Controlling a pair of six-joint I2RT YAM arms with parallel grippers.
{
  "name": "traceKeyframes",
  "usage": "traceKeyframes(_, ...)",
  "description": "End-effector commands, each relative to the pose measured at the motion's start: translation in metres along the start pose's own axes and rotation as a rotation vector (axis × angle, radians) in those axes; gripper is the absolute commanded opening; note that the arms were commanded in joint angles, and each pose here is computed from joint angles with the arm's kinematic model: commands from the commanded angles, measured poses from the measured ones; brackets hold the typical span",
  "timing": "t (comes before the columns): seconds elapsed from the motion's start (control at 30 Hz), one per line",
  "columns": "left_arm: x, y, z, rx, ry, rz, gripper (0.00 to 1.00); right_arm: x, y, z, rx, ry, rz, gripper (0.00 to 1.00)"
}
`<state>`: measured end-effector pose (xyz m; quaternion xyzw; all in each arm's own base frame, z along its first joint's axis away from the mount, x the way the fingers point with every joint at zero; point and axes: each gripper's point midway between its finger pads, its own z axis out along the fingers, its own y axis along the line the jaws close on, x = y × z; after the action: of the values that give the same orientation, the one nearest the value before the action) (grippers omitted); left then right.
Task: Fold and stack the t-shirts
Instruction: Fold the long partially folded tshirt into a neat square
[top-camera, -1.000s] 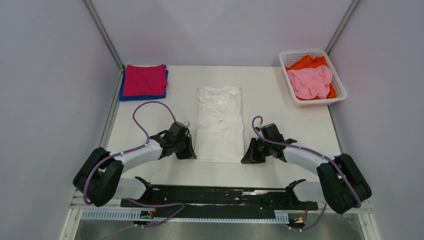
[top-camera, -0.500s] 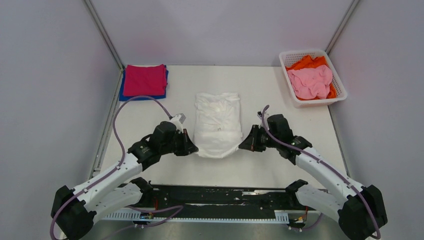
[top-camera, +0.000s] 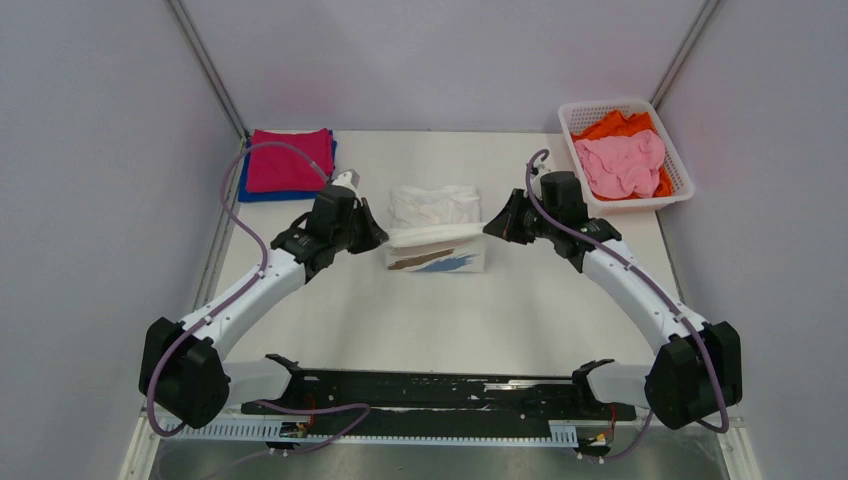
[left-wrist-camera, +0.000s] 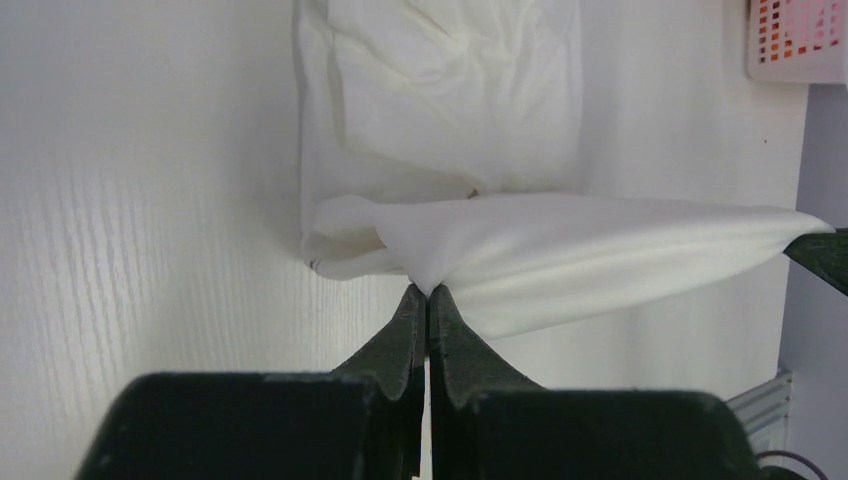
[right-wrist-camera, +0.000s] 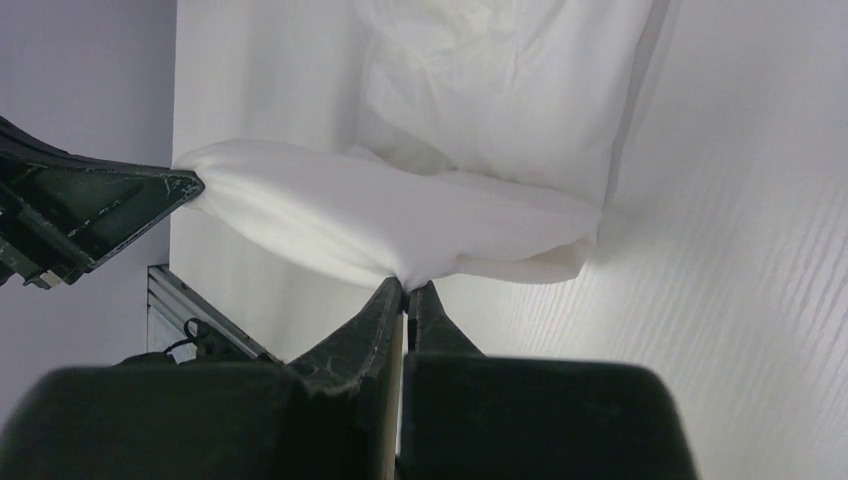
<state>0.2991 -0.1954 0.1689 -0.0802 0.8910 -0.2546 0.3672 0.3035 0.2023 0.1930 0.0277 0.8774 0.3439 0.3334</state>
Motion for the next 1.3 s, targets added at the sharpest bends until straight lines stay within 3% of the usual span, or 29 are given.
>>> traceKeyframes(0.0, -0.047, -0.005, 0.008, -0.016, -0.113, 0.018, 0.0, -0.044, -0.003, 0.008, 0.008, -0.082, -0.044, 0.0)
traceKeyframes(0.43, -0.094, -0.001, 0.06, -0.038, -0.105, 0.003, 0.0, -0.094, -0.021, 0.044, 0.013, -0.095, -0.031, 0.0)
traceKeyframes(1.13, -0.1, 0.039, 0.161, -0.101, 0.016, -0.058, 0.01, -0.118, -0.088, 0.126, 0.12, -0.052, 0.041, 0.01)
traceKeyframes(1.17, -0.103, 0.04, 0.163, -0.104, 0.008, -0.058, 0.04, -0.12, -0.092, 0.13, 0.122, -0.05, 0.04, 0.02)
traceKeyframes(1.2, -0.108, 0.042, 0.166, -0.107, -0.002, -0.055, 0.16, -0.122, -0.093, 0.133, 0.111, -0.044, 0.038, 0.07)
traceKeyframes(1.23, -0.115, 0.04, 0.169, -0.099, -0.015, -0.053, 0.26, -0.126, -0.094, 0.138, 0.099, -0.038, 0.039, 0.16)
traceKeyframes(1.27, -0.121, 0.04, 0.169, -0.095, -0.023, -0.053, 0.44, -0.13, -0.093, 0.141, 0.088, -0.038, 0.038, 0.33)
